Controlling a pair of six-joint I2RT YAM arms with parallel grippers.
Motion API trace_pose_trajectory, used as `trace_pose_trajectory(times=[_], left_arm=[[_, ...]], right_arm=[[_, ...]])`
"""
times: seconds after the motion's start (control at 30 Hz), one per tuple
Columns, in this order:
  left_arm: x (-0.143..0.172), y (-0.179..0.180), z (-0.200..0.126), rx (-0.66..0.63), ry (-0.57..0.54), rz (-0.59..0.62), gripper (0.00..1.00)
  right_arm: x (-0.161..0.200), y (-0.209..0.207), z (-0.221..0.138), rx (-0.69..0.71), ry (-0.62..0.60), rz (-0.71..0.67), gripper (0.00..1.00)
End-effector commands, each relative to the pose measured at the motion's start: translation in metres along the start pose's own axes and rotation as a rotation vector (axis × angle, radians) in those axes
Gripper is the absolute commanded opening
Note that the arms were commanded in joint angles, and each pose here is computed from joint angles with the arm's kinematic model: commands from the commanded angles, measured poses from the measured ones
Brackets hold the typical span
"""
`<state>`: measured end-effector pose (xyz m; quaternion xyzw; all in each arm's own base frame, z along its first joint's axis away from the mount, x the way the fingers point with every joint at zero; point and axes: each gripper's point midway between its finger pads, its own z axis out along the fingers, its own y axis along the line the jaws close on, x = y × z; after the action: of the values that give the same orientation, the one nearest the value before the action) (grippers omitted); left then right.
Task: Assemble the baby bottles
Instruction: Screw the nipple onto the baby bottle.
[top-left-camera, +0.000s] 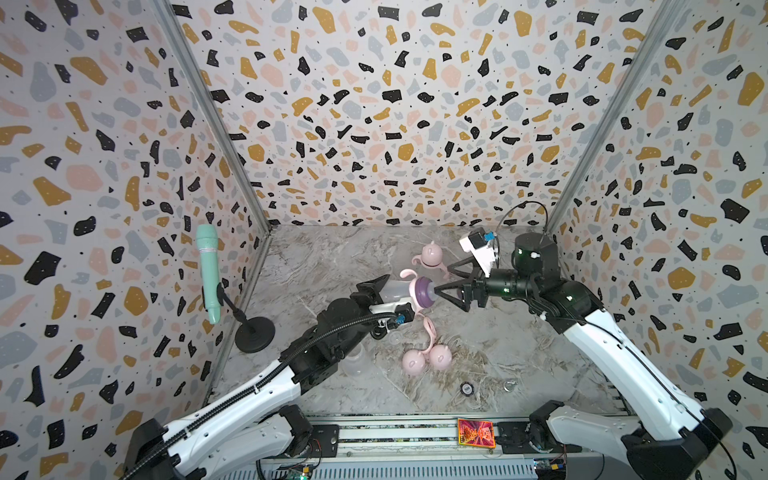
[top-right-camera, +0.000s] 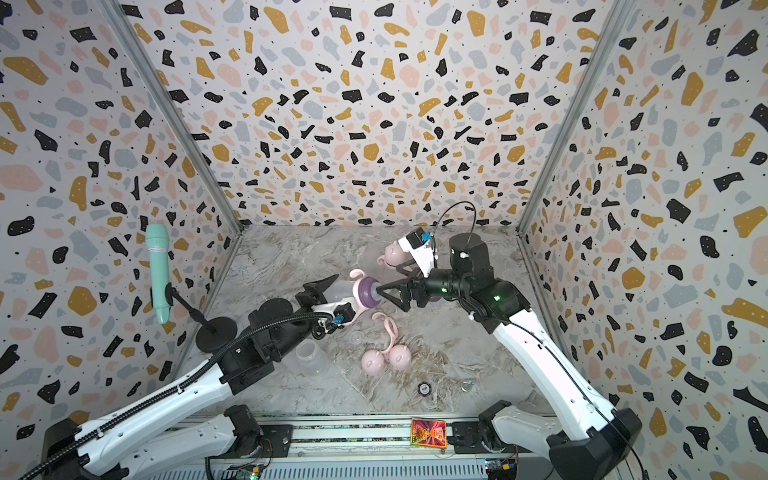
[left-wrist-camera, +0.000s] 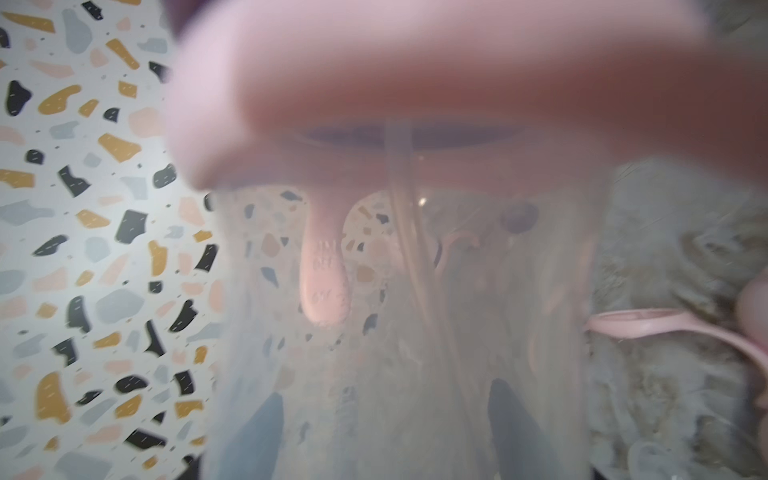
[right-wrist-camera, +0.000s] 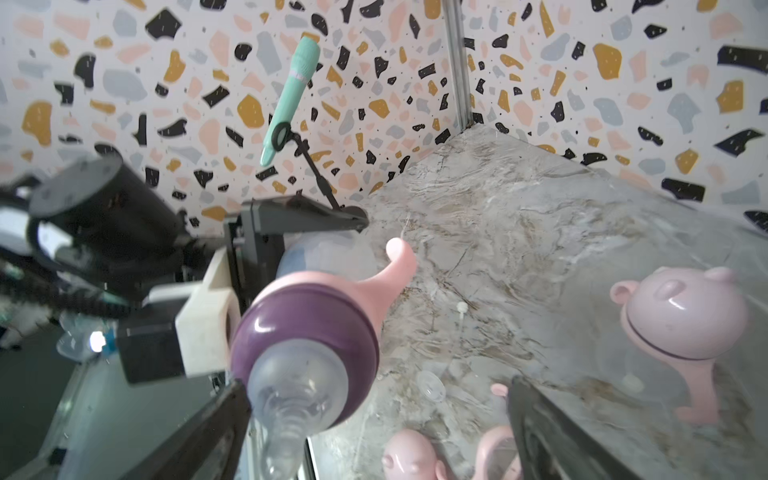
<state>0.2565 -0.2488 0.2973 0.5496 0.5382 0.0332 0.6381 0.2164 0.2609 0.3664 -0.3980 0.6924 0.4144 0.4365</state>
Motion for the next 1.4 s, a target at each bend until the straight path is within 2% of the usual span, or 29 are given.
trace_pose_trajectory(times=[0.0, 0.13, 0.33, 0.43, 0.57, 0.7, 0.87, 1.03, 1.37], left_arm=[[-0.035, -0.025, -0.008, 0.252, -0.174, -0.177, 0.00], [-0.058, -0.028, -0.016, 0.359, -0.284, -0.239, 0.00], [-0.086, -0.048, -0.030, 0.576, -0.419, -0.282, 0.00], [-0.091, -0.051, -0.033, 0.613, -0.441, -0.301, 0.00], [-0.095, -0.051, -0.037, 0.636, -0.461, -0.309, 0.00], [-0.099, -0.051, -0.039, 0.654, -0.485, -0.308, 0.00], [-0.107, -0.049, -0.040, 0.686, -0.524, -0.324, 0.00], [-0.109, -0.049, -0.039, 0.705, -0.533, -0.328, 0.00], [-0.107, -0.047, -0.039, 0.687, -0.529, -0.337, 0.02]], right_arm=[[0.002, 0.026, -0.015, -0.037, -0.059, -0.255, 1.00], [-0.008, 0.059, -0.028, -0.158, -0.137, -0.350, 0.99], [-0.014, 0.073, -0.026, -0.225, -0.157, -0.436, 0.99], [-0.015, 0.072, -0.021, -0.238, -0.149, -0.452, 0.99], [-0.017, 0.090, -0.022, -0.331, -0.171, -0.472, 1.00], [-0.013, 0.108, -0.018, -0.388, -0.155, -0.480, 0.93], [-0.008, 0.111, -0.013, -0.378, -0.129, -0.477, 0.89], [-0.008, 0.108, -0.012, -0.355, -0.130, -0.478, 0.78], [-0.012, 0.104, -0.010, -0.322, -0.152, -0.473, 0.44]])
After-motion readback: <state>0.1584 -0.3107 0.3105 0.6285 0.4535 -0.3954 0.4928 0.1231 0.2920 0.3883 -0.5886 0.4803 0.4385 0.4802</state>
